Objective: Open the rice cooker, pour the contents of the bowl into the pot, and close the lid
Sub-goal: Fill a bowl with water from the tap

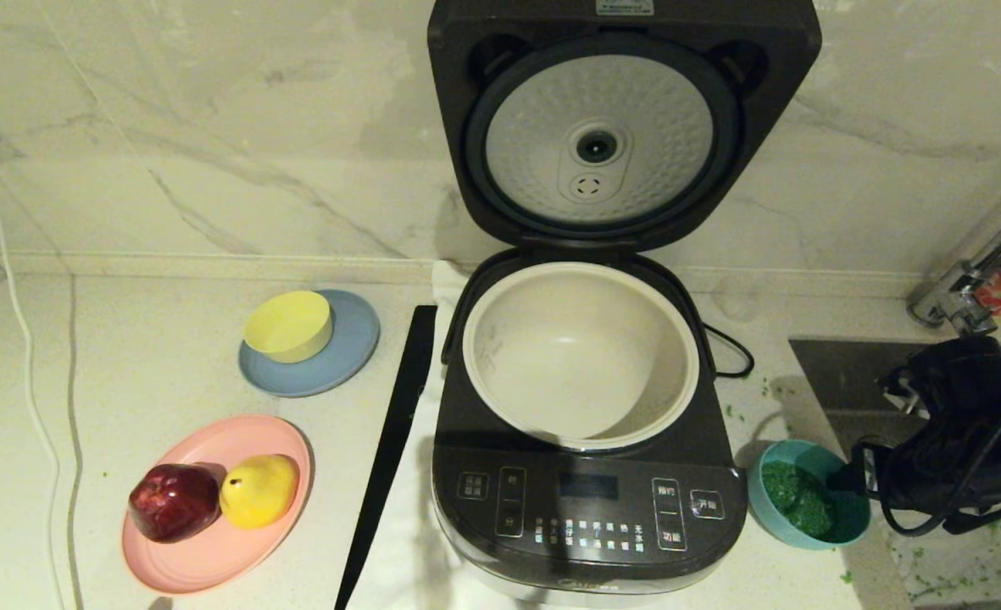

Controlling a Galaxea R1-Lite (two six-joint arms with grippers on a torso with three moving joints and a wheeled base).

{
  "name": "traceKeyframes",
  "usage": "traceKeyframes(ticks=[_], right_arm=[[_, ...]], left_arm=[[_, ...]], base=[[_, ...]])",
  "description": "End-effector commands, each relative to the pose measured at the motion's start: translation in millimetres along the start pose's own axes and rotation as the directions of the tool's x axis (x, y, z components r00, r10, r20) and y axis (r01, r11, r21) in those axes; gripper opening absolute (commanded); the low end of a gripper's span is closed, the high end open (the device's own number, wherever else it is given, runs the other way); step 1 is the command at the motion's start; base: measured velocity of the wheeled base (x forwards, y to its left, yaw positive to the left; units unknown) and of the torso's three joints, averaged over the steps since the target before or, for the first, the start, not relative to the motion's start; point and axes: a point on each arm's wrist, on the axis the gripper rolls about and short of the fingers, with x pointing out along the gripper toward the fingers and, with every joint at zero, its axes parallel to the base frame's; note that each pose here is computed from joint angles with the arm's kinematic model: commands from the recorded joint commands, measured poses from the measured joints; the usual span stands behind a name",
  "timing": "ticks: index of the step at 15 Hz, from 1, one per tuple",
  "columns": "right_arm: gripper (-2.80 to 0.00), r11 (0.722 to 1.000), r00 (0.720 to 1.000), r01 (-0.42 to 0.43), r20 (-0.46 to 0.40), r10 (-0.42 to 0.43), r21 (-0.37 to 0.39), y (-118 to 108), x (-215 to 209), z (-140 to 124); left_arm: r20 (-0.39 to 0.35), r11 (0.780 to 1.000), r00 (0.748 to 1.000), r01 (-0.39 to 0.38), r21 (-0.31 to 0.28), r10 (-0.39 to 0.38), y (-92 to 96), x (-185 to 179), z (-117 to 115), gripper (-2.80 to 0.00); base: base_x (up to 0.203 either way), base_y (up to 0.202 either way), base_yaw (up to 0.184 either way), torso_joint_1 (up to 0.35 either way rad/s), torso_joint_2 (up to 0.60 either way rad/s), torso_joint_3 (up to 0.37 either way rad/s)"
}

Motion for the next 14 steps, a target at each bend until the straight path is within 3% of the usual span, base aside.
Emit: traceKeyframes(ticks=[1, 10, 14], right_arm=[[-2.80, 1.000, 1.000, 0.004, -0.022, -0.004, 0.004, -1, 4, -4], [-2.80, 1.000, 1.000, -0.007, 0.021, 0.007, 0.008, -1, -9, 0], [-2.80, 0.994, 0.993, -0.004, 0.115, -0.008, 0.107, -22, -29, 16]], left_arm=[[-0.006, 1.000, 1.000, 0.001, 0.000, -0.001, -0.2, 0, -2, -2.80], [-0.006, 1.000, 1.000, 0.001, 0.000, -0.001, -0.2, 0, -2, -2.80], [-0.006, 1.000, 1.000, 0.001, 0.000, -0.001, -0.2, 0, -2, -2.80]], base=[[0.000, 0.000, 0.000, 0.000, 0.00, 0.000], [0.000, 0.000, 0.000, 0.000, 0.00, 0.000], [0.000, 0.000, 0.000, 0.000, 0.00, 0.000]])
